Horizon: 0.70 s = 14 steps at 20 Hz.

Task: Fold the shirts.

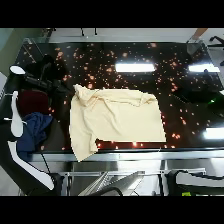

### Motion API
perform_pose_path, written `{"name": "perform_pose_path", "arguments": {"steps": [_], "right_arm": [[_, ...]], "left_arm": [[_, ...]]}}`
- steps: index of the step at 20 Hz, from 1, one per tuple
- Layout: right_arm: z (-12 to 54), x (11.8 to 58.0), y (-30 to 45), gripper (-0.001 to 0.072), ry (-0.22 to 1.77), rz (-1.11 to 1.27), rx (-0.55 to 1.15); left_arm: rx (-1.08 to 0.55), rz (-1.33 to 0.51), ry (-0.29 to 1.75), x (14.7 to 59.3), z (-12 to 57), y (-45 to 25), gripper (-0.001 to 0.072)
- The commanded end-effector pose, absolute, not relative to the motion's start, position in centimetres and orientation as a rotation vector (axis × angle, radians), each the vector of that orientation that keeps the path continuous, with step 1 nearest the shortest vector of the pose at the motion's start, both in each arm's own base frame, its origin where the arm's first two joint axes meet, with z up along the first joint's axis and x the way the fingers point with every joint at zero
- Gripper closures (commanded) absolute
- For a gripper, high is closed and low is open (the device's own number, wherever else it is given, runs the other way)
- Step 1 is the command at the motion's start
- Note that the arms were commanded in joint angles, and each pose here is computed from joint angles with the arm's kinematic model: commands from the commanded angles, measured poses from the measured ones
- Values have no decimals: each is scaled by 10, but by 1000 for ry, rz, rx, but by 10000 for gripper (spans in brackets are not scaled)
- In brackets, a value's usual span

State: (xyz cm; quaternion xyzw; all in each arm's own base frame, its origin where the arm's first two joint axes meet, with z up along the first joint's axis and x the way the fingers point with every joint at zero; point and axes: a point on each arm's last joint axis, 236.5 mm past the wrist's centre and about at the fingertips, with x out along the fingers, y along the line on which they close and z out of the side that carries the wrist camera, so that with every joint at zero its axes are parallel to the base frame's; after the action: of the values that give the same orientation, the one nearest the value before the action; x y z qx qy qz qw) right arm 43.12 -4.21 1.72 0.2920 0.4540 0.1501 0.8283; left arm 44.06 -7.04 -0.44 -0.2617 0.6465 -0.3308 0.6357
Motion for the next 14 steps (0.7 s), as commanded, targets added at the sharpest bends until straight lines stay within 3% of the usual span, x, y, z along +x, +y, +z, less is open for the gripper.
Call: {"name": "perform_pose_path", "arguments": {"steps": [1, 8, 10, 14], "right_arm": [[5, 361, -90, 283, 1121, 189, 633], [-26, 297, -107, 283, 1187, 97, 822], [-37, 279, -100, 283, 1256, 106, 824], [-56, 262, -83, 277, 1309, 123, 867]], "left_arm": [[-654, -646, 1641, 361, -40, -57, 22], [-698, -621, 1784, 265, -115, -92, 22], [-690, -639, 1782, 261, -121, -96, 129], [-663, -672, 1754, 275, -107, -94, 131]]}}
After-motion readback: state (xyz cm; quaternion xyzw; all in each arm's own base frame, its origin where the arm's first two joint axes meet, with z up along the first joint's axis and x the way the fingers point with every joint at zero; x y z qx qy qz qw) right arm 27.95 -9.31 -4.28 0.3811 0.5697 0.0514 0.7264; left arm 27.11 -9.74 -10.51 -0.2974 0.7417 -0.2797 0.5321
